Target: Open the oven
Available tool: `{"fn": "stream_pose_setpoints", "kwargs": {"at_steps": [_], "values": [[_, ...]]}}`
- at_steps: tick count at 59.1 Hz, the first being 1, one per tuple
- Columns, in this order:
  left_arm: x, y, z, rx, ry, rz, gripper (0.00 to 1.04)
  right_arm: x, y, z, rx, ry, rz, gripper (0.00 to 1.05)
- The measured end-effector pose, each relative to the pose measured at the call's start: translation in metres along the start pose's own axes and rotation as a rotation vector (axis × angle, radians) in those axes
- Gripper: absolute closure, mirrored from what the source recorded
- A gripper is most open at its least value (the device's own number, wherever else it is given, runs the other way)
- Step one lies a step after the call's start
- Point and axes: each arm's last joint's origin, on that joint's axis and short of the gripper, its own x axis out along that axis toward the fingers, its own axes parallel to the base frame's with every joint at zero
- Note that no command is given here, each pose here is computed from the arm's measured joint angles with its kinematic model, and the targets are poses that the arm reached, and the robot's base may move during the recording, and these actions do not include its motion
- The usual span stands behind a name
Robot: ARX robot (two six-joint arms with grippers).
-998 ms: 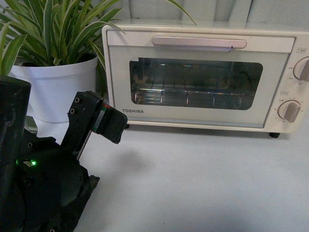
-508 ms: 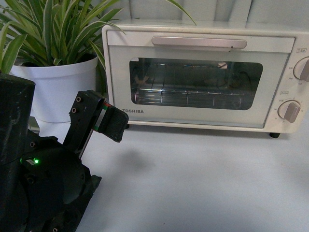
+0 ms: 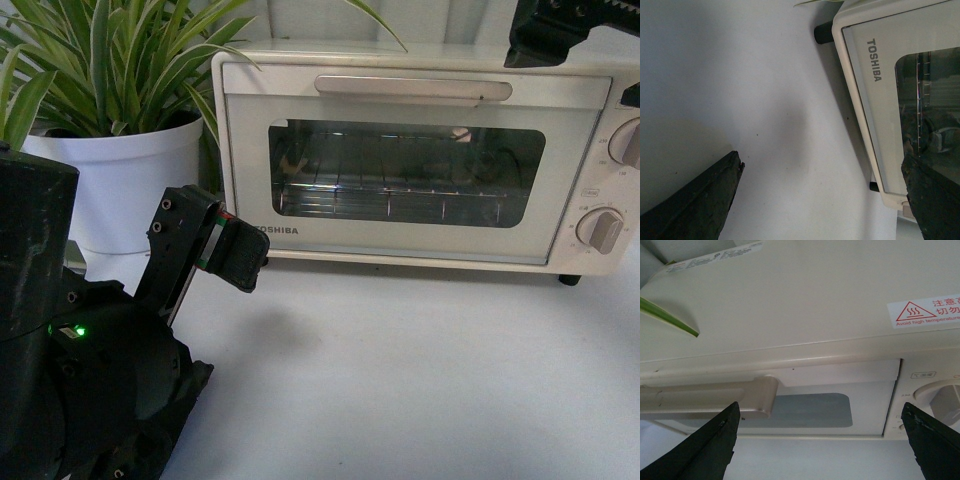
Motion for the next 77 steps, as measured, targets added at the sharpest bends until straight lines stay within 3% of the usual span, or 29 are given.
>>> {"fn": "stream_pose_setpoints", "kwargs": {"at_steps": [38,59,77], "values": [[0.0,-0.001,0.0,0.004,0.004,0.001,0.07,0.028,0.015,0.002,0.006,0.094,-0.014,0.09],[0.0,-0.001,0.0,0.001,0.004,0.001,0.07,0.004,0.008,-0.026,-0.049,0.114,0.069,0.09],[0.0,-0.001,0.0,-0.001,0.004,0.0,0.07,-0.028,-0.004,-0.066,-0.103,0.186,0.162,0.09]]}}
